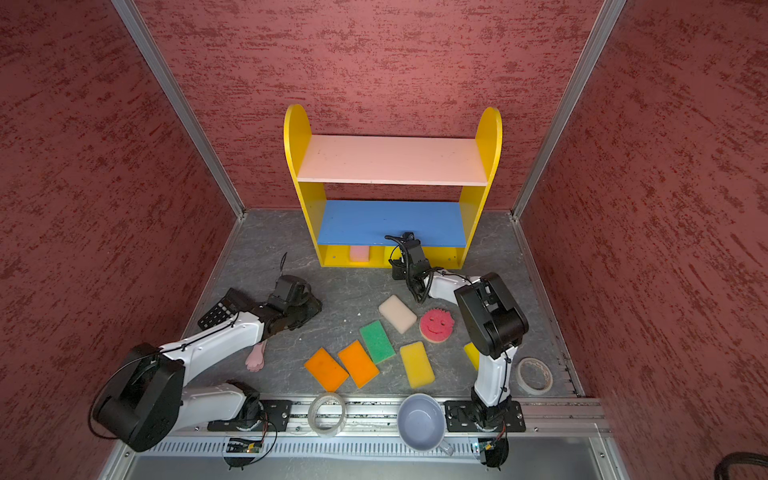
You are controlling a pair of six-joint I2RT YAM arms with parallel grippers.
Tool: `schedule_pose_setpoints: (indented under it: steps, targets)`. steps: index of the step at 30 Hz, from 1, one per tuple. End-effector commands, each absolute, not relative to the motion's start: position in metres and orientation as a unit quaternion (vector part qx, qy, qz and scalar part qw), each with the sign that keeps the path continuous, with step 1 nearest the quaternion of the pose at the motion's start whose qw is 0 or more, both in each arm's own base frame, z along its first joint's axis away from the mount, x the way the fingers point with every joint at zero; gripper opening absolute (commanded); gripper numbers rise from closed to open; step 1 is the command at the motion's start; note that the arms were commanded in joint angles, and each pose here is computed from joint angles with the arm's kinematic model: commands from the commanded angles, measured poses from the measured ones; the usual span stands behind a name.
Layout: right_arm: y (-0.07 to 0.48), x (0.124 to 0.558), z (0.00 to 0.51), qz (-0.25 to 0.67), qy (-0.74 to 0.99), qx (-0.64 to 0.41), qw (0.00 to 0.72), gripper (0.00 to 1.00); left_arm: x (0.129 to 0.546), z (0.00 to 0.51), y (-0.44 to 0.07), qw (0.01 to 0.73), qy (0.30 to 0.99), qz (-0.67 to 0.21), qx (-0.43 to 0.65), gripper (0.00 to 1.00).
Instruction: Place and organize the cleaning sponges onto the shelf
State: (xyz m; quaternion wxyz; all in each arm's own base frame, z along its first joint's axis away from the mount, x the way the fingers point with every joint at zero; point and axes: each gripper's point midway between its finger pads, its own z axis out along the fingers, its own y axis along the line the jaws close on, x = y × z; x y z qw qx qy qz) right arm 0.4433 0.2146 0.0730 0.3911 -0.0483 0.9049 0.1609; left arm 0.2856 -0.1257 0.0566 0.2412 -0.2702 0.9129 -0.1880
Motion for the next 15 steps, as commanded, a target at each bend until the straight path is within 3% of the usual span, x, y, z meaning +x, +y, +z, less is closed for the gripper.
schedule_pose_setpoints:
  steps: [1,8,15]
  targets:
    - [0.224,0.419,0.082,0.206,0.905,-0.070,0.366,0.03,0.289,0.067,-0.123,0.256,0.908,-0.185,-0.276,0.50]
    - [0.245,0.369,0.079,0.226,0.911,-0.108,0.328,0.02,0.287,0.074,-0.118,0.267,0.905,-0.181,-0.277,0.51]
    - [0.312,0.318,0.080,0.286,0.900,-0.162,0.286,0.04,0.286,0.076,-0.117,0.271,0.902,-0.185,-0.281,0.51]
